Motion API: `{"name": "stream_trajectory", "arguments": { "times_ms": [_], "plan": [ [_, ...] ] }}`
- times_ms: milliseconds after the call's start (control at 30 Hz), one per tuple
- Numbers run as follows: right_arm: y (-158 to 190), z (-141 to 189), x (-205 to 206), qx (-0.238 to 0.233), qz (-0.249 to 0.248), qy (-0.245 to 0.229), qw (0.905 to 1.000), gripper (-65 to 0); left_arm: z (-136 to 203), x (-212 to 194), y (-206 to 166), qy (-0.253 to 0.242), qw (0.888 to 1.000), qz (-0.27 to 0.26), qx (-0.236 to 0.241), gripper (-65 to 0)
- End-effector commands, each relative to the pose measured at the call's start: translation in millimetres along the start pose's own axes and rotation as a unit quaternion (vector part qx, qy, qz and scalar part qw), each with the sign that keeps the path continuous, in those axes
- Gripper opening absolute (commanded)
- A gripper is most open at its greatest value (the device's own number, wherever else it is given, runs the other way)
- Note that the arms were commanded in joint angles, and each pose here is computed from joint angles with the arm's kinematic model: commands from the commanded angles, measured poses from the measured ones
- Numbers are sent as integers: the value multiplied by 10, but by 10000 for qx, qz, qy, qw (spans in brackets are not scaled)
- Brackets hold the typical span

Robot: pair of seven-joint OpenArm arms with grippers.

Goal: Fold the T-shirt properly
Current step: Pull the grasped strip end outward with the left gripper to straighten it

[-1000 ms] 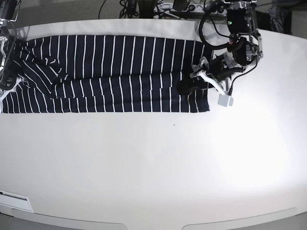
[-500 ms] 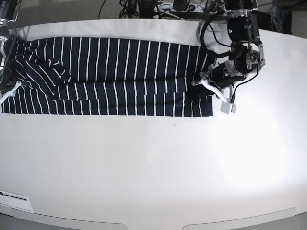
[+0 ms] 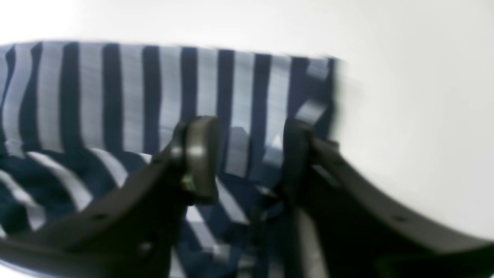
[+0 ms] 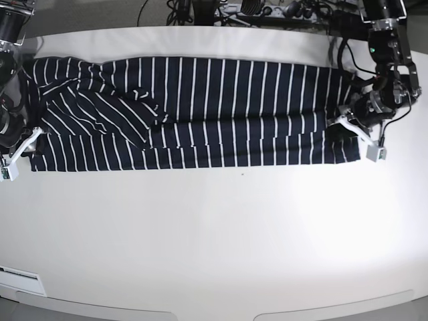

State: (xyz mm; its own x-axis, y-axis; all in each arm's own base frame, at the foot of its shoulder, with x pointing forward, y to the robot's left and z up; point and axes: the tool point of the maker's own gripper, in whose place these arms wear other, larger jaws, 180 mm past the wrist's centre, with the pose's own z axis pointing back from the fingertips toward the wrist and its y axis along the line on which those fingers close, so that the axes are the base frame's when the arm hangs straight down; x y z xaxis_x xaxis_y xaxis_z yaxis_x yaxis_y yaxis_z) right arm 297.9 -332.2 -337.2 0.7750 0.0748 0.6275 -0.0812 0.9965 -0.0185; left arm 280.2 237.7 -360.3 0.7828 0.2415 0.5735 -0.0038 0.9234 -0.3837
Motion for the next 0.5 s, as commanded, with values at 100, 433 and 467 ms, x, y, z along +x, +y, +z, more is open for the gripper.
{"name": "stream_trajectory", "arguments": {
  "times_ms": [100, 433, 467],
  "plan": [
    [88, 29, 108, 234, -122, -254, 9993, -650, 192, 359, 57, -377, 9991, -199, -31, -650],
    [603, -36, -149, 1261, -49, -142, 9919, -650, 193, 367, -79, -421, 9979, -279, -394, -650],
    [570, -52, -194, 1141, 35, -76, 9934, -650, 193, 368, -80, -425, 9979, -278, -396, -650]
  ]
}}
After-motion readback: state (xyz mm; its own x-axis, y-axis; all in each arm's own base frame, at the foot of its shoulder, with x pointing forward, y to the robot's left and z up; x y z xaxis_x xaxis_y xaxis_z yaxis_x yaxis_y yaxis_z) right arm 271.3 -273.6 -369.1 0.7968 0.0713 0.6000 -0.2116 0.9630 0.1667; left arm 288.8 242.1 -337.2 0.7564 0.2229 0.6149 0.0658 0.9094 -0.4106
